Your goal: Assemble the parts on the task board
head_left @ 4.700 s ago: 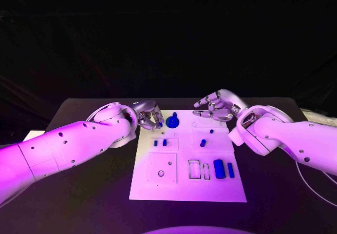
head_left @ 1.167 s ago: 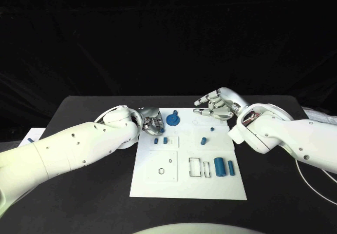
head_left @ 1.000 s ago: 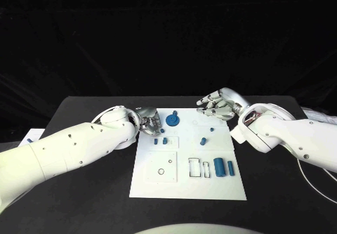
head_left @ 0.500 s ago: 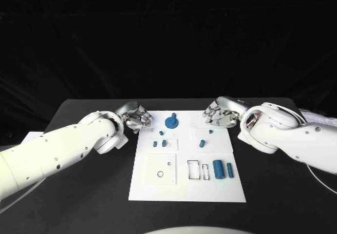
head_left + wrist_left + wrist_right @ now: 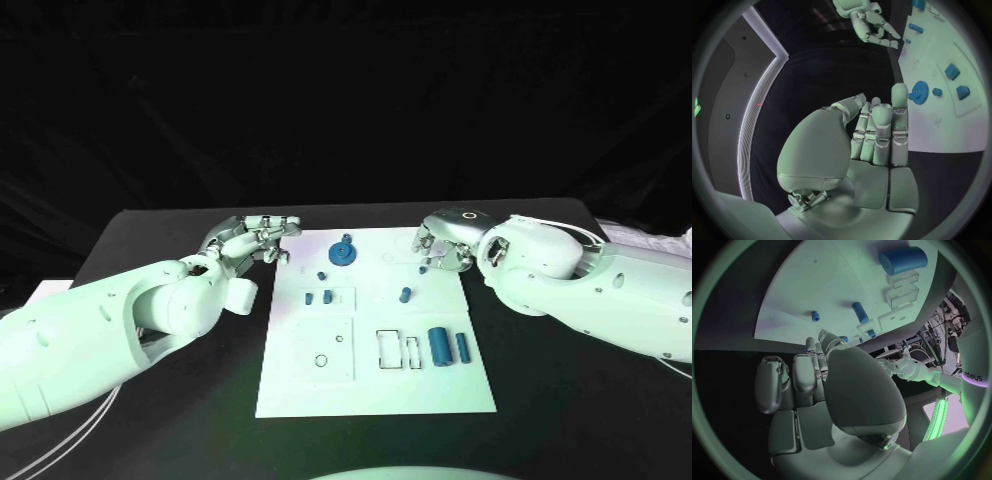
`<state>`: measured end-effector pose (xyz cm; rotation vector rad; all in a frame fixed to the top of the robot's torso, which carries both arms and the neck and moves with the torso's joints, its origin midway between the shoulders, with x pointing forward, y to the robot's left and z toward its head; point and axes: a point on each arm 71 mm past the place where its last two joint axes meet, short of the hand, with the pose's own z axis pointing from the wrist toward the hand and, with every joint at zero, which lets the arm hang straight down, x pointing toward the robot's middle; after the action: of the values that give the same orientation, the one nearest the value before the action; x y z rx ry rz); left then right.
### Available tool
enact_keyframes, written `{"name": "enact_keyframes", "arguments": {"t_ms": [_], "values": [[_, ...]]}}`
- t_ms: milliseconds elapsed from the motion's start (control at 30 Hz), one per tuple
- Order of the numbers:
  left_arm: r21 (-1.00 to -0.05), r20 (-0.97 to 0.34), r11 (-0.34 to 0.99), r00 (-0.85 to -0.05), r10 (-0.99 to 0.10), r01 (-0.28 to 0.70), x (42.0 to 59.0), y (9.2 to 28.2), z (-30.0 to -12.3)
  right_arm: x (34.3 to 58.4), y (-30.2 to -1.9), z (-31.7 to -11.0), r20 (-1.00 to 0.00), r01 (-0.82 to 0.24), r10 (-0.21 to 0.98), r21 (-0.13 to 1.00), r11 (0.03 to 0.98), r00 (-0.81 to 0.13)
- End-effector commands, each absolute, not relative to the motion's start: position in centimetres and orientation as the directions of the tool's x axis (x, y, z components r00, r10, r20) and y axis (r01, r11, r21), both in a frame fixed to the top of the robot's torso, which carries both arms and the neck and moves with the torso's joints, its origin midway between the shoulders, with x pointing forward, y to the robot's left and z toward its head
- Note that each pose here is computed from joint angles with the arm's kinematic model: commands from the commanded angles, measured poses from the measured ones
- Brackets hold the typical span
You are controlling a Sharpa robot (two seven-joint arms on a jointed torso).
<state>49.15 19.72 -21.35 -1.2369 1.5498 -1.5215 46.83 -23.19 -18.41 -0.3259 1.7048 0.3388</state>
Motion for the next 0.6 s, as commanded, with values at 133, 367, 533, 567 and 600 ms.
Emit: {"name": "enact_keyframes", "arguments": {"t_ms": [133,367,533,567,600], "values": [[-0.932,0.350,-0.299,-0.294,-0.889,-0.206,48.58,19.96,-20.96,46.74,-23.13,-19.10,-0.969,-0.396,-0.178,-0.099,0.913,-0.169],[-0.935,0.346,-0.305,-0.278,-0.896,-0.182,48.30,20.25,-20.73,46.70,-22.94,-19.45,-0.962,-0.404,-0.198,-0.108,0.908,-0.188],[-0.935,0.347,-0.306,-0.278,-0.896,-0.180,48.19,20.28,-20.67,46.79,-22.73,-19.65,-0.962,-0.410,-0.197,-0.104,0.906,-0.191],[-0.935,0.347,-0.307,-0.279,-0.895,-0.180,48.17,20.26,-20.66,46.81,-22.69,-19.72,-0.961,-0.411,-0.197,-0.103,0.906,-0.192],[-0.934,0.348,-0.307,-0.280,-0.895,-0.181,48.14,20.23,-20.65,46.83,-22.64,-19.81,-0.961,-0.412,-0.196,-0.102,0.906,-0.194]]}}
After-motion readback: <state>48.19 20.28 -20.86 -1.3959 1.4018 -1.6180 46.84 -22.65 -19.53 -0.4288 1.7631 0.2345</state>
